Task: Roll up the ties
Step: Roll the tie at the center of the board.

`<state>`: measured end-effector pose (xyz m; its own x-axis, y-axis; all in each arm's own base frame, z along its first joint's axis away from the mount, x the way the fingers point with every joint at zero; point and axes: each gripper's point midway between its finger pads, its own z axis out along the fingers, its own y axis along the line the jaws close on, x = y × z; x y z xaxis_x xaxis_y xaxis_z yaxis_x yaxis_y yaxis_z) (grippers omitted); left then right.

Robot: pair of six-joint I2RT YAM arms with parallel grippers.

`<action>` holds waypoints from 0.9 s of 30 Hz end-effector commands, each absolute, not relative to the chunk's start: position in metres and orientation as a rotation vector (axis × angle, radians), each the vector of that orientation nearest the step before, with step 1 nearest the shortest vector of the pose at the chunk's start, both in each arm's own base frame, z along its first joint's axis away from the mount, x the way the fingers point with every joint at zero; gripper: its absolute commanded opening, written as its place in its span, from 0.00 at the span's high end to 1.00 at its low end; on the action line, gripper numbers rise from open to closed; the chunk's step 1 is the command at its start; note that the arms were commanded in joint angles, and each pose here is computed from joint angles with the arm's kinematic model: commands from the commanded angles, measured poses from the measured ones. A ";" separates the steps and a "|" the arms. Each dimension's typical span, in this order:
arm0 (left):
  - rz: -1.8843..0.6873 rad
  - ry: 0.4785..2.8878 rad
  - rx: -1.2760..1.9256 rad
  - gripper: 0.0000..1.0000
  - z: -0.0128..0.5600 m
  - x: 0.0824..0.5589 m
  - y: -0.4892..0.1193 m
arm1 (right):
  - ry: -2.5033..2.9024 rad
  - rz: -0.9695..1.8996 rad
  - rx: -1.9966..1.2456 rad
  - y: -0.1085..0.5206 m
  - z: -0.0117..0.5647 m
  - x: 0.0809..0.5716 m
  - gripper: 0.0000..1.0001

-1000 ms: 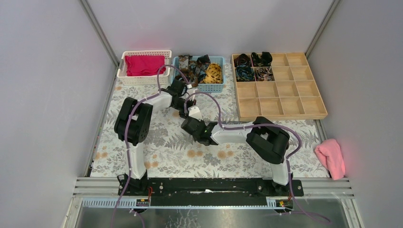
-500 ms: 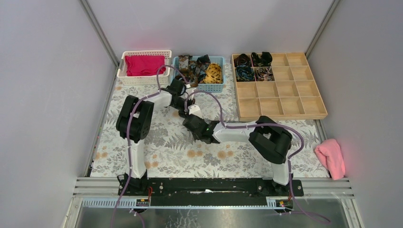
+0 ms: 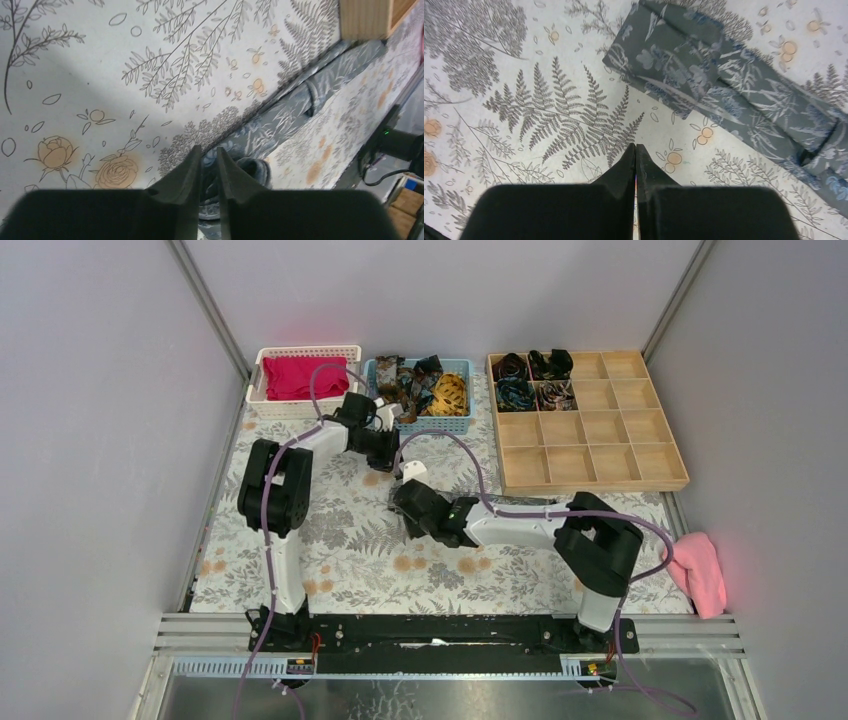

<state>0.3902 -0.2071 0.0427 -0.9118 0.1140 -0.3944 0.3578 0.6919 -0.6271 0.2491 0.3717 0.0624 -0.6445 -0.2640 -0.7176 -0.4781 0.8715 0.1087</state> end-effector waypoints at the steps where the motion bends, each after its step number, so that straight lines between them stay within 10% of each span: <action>1: -1.071 2.511 0.395 0.87 0.053 0.410 -0.215 | 2.333 0.380 -0.585 0.384 0.043 0.238 1.00; 3: -1.075 2.531 0.408 1.00 0.046 0.412 -0.216 | 2.340 0.361 -0.596 0.385 0.035 0.238 1.00; 27: -0.859 2.802 0.510 1.00 -0.009 0.341 -0.217 | 2.301 -0.003 -0.517 0.373 0.007 0.300 1.00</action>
<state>0.3737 -0.2277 0.0165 -0.9151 0.2045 -0.3475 0.3803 0.7242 -0.5752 0.2797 0.3964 0.0147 -0.6222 -0.3484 -0.7011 -0.4339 0.8989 -0.0616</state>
